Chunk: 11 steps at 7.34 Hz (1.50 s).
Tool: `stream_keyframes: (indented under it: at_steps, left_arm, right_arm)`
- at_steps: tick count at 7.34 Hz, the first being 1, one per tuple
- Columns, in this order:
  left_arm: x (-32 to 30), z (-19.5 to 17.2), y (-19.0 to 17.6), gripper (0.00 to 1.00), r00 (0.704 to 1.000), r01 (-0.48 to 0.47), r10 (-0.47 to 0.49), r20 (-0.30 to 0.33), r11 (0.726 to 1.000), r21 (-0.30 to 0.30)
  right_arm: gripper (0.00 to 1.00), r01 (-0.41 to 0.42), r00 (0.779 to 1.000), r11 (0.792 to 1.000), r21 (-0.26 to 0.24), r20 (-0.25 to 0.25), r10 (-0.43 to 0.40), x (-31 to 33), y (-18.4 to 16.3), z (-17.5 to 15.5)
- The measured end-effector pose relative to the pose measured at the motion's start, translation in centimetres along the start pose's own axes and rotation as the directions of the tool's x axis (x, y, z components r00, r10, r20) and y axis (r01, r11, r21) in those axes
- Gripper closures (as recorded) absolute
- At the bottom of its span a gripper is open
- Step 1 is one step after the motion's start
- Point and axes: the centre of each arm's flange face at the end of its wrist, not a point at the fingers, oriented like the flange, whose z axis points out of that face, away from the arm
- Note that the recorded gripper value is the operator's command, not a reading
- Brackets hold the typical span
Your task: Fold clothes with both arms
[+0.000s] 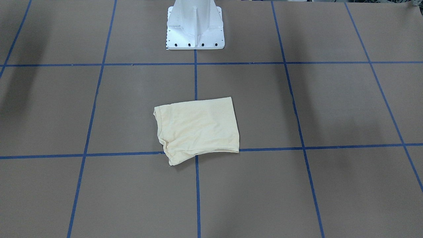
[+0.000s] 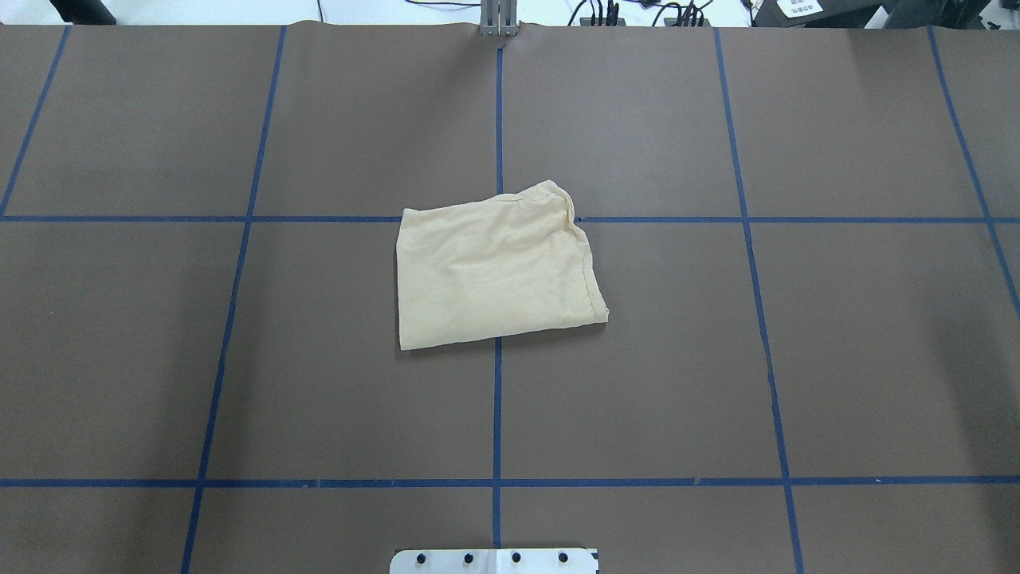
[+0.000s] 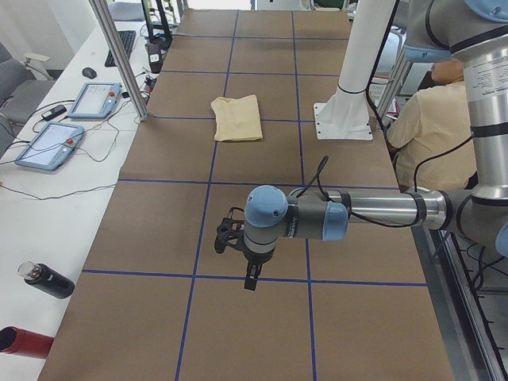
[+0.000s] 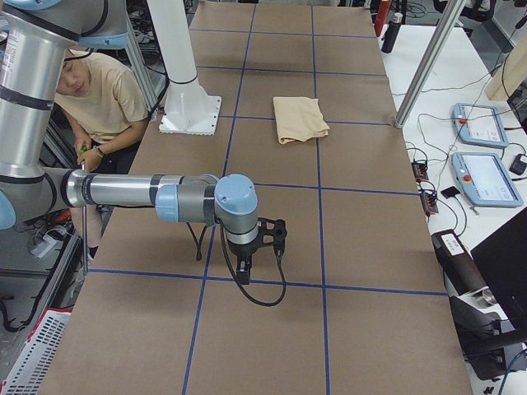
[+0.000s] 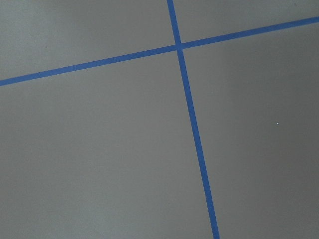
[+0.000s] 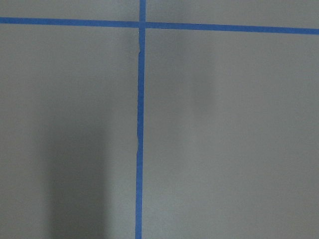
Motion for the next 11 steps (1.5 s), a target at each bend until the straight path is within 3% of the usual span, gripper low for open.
stream_keyframes:
  at_steps: [11]
  left_arm:
    - [-0.07, 0.06, 0.00, 0.00, 1.000, 0.001, -0.001, 0.000, 1.000, -0.001]
  right_arm:
    - [0.00, 0.009, 1.000, 1.000, 0.012, 0.000, -0.009, -0.12, -0.12, -0.16]
